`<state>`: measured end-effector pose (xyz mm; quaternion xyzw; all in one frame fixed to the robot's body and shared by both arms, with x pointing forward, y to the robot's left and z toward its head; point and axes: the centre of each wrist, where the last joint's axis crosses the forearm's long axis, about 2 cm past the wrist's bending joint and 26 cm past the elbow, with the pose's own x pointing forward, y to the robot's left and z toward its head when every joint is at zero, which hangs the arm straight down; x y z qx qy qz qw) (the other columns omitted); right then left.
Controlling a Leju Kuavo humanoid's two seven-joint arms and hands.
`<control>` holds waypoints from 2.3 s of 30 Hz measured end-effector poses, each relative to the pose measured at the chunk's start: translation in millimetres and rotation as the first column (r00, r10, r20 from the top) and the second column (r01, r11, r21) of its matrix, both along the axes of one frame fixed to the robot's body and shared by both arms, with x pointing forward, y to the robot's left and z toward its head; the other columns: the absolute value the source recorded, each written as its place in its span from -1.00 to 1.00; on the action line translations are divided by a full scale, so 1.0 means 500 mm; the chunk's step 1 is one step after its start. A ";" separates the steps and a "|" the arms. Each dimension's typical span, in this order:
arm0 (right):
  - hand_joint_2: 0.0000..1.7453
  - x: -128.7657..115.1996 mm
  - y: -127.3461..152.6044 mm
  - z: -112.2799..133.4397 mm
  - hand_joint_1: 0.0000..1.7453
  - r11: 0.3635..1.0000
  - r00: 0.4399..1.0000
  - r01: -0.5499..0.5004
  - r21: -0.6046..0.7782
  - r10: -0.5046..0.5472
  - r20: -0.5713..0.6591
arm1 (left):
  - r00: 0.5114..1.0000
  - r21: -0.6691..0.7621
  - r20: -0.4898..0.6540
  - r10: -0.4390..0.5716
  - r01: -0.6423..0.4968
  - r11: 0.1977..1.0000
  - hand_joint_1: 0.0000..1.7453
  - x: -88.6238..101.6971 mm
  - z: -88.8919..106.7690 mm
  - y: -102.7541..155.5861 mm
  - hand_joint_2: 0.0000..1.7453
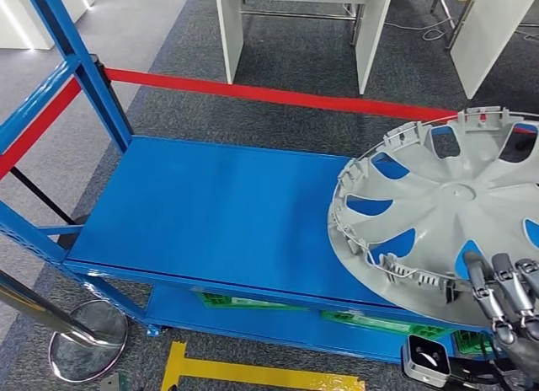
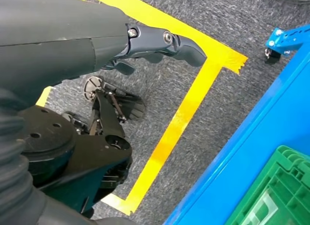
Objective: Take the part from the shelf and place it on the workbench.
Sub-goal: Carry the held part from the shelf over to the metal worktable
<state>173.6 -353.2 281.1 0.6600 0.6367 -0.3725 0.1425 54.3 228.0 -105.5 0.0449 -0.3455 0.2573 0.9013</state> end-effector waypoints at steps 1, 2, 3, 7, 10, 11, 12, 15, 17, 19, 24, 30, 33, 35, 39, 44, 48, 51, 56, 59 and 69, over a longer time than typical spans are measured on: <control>1.00 0.000 0.001 0.000 1.00 1.000 1.000 -0.001 0.001 0.001 -0.001 | 1.000 -0.001 0.000 -0.001 0.001 1.000 -1.00 0.000 0.000 0.000 1.00; 1.00 0.000 0.001 -0.001 1.00 1.000 1.000 -0.003 0.002 0.003 -0.001 | 1.000 -0.002 0.001 -0.001 0.001 1.000 -1.00 0.000 0.000 0.000 1.00; 1.00 0.000 0.002 -0.001 1.00 1.000 1.000 -0.003 0.003 0.003 -0.002 | 1.000 -0.003 0.001 -0.002 0.002 1.000 -1.00 0.001 0.000 -0.001 1.00; 1.00 -0.001 0.004 -0.003 1.00 1.000 1.000 -0.007 0.009 0.007 -0.006 | 1.000 -0.008 -0.001 -0.003 0.003 1.000 -1.00 -0.001 0.000 -0.002 1.00; 1.00 -0.001 0.006 -0.005 1.00 1.000 1.000 -0.008 0.023 0.008 -0.008 | 1.000 -0.017 0.001 -0.005 0.005 1.000 -1.00 -0.001 0.000 -0.004 1.00; 1.00 0.000 0.007 -0.005 1.00 1.000 1.000 -0.008 0.027 0.009 -0.008 | 1.000 -0.019 0.001 -0.006 0.006 1.000 -1.00 -0.001 0.000 -0.003 1.00; 1.00 0.000 0.008 -0.006 1.00 0.999 1.000 -0.009 0.032 0.009 -0.009 | 1.000 -0.019 0.001 -0.007 0.007 1.000 -1.00 -0.001 0.000 -0.002 1.00; 1.00 0.000 0.010 -0.008 1.00 0.999 1.000 -0.011 0.045 0.012 -0.011 | 1.000 -0.018 -0.002 -0.013 0.013 1.000 -1.00 -0.002 -0.001 0.000 1.00; 1.00 0.000 0.012 -0.007 1.00 0.999 1.000 -0.013 0.049 0.013 -0.008 | 1.000 -0.016 -0.004 -0.016 0.016 1.000 -1.00 -0.003 -0.001 0.001 1.00; 1.00 0.000 0.012 -0.008 1.00 0.998 1.000 -0.012 0.054 0.013 -0.007 | 1.000 -0.016 -0.005 -0.017 0.017 1.000 -1.00 -0.002 -0.001 0.000 1.00; 1.00 0.000 0.016 -0.008 1.00 0.997 1.000 -0.020 0.070 0.020 -0.002 | 1.000 -0.018 -0.007 -0.018 0.018 1.000 -1.00 -0.004 -0.001 0.000 1.00; 1.00 -0.001 0.019 -0.011 1.00 0.997 1.000 -0.022 0.079 0.023 -0.009 | 1.000 -0.017 -0.001 -0.019 0.019 1.000 -1.00 0.001 -0.001 0.003 1.00; 1.00 -0.002 0.020 -0.015 1.00 0.996 0.999 -0.026 0.081 0.028 -0.018 | 1.000 -0.019 -0.002 -0.019 0.019 1.000 -1.00 0.001 0.000 0.001 1.00; 1.00 -0.003 0.021 -0.017 1.00 0.996 0.999 -0.029 0.080 0.031 -0.024 | 1.000 -0.020 0.000 -0.019 0.019 1.000 -1.00 0.002 0.000 0.000 1.00; 1.00 -0.002 0.022 -0.021 1.00 0.996 0.999 -0.035 0.076 0.038 -0.035 | 1.000 -0.024 -0.002 -0.020 0.020 1.000 -1.00 0.002 0.000 -0.004 1.00; 1.00 -0.001 0.023 -0.023 1.00 0.997 0.998 -0.039 0.072 0.042 -0.042 | 1.000 -0.022 -0.003 -0.022 0.022 1.000 -1.00 0.003 0.000 -0.003 1.00; 1.00 0.000 0.023 -0.025 1.00 0.997 0.998 -0.041 0.072 0.044 -0.047 | 1.000 -0.019 -0.008 -0.024 0.024 1.000 -1.00 -0.002 0.000 -0.002 1.00; 1.00 0.001 0.023 -0.027 1.00 0.996 0.998 -0.038 0.077 0.042 -0.051 | 1.000 -0.019 -0.008 -0.025 0.024 1.000 -1.00 -0.002 0.000 -0.002 1.00; 1.00 -0.002 0.024 -0.040 1.00 0.991 0.997 -0.016 0.133 0.026 -0.074 | 0.999 -0.023 -0.007 -0.031 0.031 0.999 -1.00 -0.001 0.000 -0.002 1.00; 1.00 -0.008 0.027 -0.048 1.00 0.982 0.996 0.002 0.190 0.016 -0.090 | 0.999 -0.022 -0.005 -0.038 0.038 0.999 -1.00 0.002 0.000 -0.001 1.00; 1.00 -0.027 0.044 -0.074 1.00 0.957 0.982 -0.033 0.288 0.085 -0.171 | 0.999 -0.031 0.002 -0.051 0.051 0.998 -1.00 0.004 0.001 -0.003 1.00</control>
